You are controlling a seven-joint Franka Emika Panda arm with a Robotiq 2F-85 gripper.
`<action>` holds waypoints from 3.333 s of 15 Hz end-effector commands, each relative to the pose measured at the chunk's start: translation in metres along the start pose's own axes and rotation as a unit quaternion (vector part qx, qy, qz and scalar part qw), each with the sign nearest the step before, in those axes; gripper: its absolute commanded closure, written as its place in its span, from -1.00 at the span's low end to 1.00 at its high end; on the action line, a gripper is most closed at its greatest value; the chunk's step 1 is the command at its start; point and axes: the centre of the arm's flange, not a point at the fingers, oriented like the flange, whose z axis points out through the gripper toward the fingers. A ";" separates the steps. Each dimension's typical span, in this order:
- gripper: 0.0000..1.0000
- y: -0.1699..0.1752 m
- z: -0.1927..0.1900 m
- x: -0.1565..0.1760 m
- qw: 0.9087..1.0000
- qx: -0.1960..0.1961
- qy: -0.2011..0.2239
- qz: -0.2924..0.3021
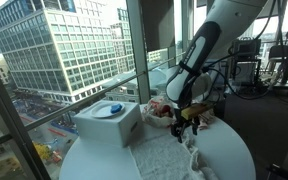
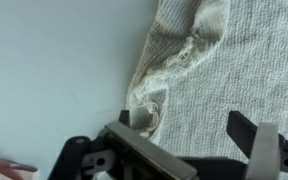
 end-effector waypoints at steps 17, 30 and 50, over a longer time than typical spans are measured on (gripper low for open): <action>-0.64 0.036 0.076 0.100 0.991 -0.059 0.088 0.078; 0.90 0.067 0.078 0.096 0.985 -0.080 0.056 0.142; 0.83 -0.037 0.027 0.073 0.988 -0.096 0.114 0.048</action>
